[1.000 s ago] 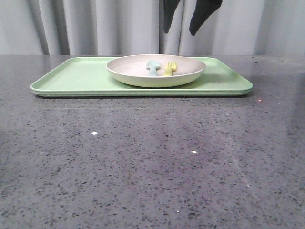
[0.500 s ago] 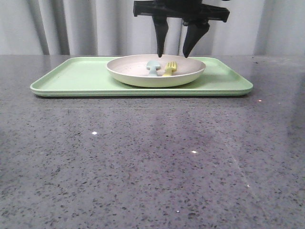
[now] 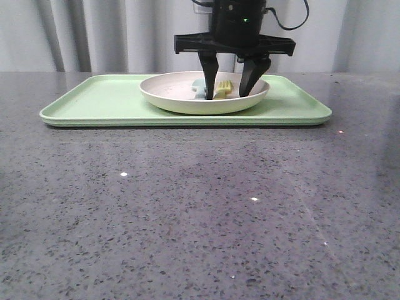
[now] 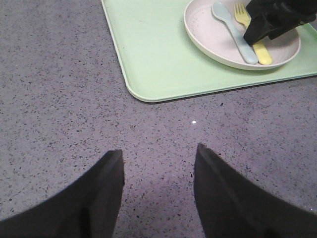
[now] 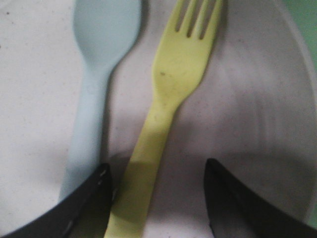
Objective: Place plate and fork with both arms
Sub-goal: 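Close the right gripper on the yellow fork handle, then lift the yellow fork out of the plate with the right gripper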
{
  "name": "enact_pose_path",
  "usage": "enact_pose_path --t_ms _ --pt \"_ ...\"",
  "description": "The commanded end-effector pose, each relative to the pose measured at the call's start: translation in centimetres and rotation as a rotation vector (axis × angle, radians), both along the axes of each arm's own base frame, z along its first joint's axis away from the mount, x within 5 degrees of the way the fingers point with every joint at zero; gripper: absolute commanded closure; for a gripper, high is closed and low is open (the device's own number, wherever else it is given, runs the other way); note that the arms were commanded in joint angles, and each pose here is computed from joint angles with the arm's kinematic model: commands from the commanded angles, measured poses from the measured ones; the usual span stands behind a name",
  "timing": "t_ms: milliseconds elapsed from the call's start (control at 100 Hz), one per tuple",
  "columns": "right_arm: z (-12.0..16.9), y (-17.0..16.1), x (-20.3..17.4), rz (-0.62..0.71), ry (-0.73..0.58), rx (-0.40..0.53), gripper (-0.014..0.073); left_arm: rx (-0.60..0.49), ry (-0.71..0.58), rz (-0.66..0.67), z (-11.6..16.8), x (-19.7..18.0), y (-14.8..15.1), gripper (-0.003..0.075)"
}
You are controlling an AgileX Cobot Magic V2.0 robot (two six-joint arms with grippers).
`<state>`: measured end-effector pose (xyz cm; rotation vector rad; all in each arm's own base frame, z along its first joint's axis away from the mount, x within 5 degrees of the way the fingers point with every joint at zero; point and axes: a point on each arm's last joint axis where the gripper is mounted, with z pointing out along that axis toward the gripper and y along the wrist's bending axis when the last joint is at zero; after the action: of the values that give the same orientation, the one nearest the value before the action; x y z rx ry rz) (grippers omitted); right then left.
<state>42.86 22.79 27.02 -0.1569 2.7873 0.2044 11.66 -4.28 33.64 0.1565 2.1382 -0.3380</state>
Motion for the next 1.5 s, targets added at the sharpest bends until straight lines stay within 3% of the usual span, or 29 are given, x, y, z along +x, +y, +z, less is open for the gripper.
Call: enact_pose_path --t_ms 0,180,370,510,1190,1490 --pt "3.8 -0.5 -0.5 -0.004 -0.098 0.055 0.0171 -0.049 -0.081 0.006 1.5 0.2 -0.1 0.0389" --pt "3.7 -0.4 -0.4 -0.004 -0.096 0.056 0.0208 -0.052 -0.079 0.006 1.5 0.2 -0.1 0.0389" --pt "3.7 -0.4 -0.5 -0.004 -0.095 0.056 0.042 -0.052 -0.079 0.006 1.5 0.2 -0.1 0.0389" --pt "3.7 -0.5 -0.4 -0.005 -0.096 0.056 0.0515 -0.052 -0.079 0.006 1.5 0.2 -0.1 0.0389" --pt "4.4 -0.6 -0.6 -0.006 -0.108 0.063 0.0527 -0.053 -0.081 0.006 1.5 0.2 -0.1 0.0389" --pt "7.1 -1.1 -1.4 -0.006 -0.166 0.084 0.0527 -0.053 -0.081 0.006 1.5 0.2 -0.1 0.0389"
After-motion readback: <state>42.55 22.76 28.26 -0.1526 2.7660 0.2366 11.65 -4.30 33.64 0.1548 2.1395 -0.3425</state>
